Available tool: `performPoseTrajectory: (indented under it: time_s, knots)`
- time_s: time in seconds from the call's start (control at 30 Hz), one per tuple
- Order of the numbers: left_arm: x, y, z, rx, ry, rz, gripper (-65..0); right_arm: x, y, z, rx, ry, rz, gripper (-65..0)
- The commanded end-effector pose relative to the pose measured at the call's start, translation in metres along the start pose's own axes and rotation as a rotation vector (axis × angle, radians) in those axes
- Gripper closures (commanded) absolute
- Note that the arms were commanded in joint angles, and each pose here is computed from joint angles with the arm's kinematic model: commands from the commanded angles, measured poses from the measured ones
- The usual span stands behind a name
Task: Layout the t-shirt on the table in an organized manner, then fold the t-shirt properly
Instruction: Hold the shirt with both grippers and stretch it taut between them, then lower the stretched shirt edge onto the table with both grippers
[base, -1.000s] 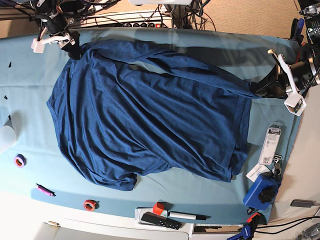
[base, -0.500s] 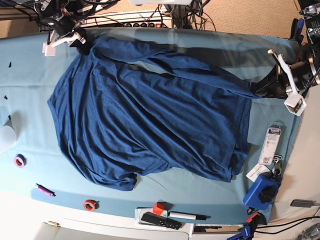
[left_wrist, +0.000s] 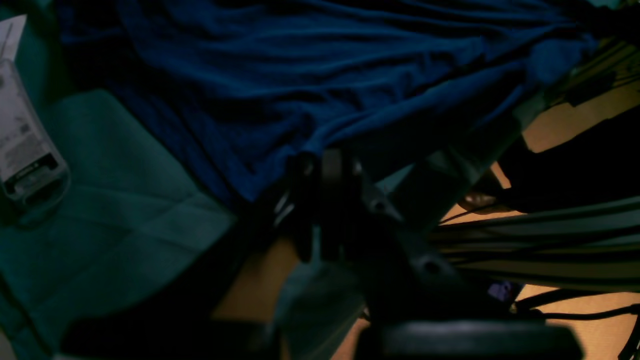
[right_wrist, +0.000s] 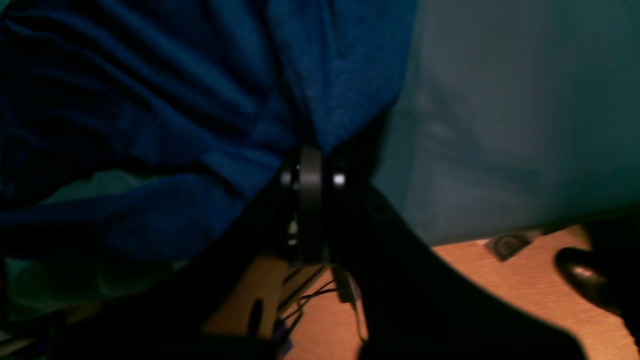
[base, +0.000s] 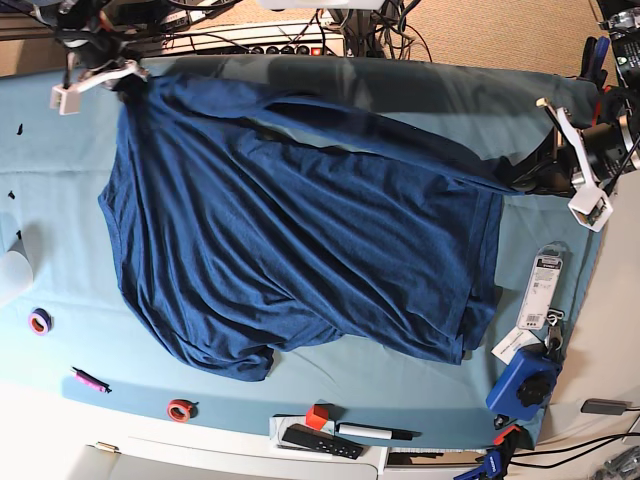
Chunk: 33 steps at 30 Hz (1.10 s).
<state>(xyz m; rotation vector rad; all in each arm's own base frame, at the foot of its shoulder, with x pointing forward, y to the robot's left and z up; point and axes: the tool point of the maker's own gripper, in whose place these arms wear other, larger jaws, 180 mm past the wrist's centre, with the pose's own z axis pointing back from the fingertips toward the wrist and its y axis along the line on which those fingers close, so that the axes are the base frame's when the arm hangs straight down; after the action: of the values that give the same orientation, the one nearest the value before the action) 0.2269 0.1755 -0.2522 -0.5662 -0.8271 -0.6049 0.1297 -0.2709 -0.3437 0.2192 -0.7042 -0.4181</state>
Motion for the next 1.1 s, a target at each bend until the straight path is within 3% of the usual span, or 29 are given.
performPoseTrajectory:
  time_s: [0.0, 0.17, 0.43, 0.53, 0.73, 0.87, 1.07]
  knots:
    - [0.011, -0.001, 0.005, -0.006, -0.03, -0.024, 0.0, 0.012, -0.006, 0.007, -0.025, -0.035, 0.037, 0.0]
    - [0.011, -0.001, 0.005, -0.006, -0.03, -0.025, 0.0, 0.021, -0.022, 0.012, -0.088, -0.023, 0.086, 0.0]
    - [0.011, -0.001, 0.005, -0.005, -0.03, -0.024, 0.0, 0.035, -0.017, 0.013, -0.055, -0.076, 0.098, 0.0]
    - [0.029, 0.004, 0.005, 0.024, -0.127, -0.031, 0.0, 0.046, -0.012, 0.013, -0.036, -0.128, 0.096, 0.0]
    - [0.05, 0.022, 0.002, 0.115, -0.19, -0.075, 0.0, 0.072, -0.004, 0.004, -0.032, -0.202, 0.104, 0.0]
    - [0.046, 0.018, -0.016, 0.101, -0.157, -0.088, 0.0, 0.088, 0.001, -0.005, -0.053, -0.238, 0.129, 0.0]
    - [0.017, 0.004, -0.066, 0.02, -0.051, -0.09, 0.0, 0.093, 0.011, -0.028, -0.121, -0.215, 0.224, 0.0]
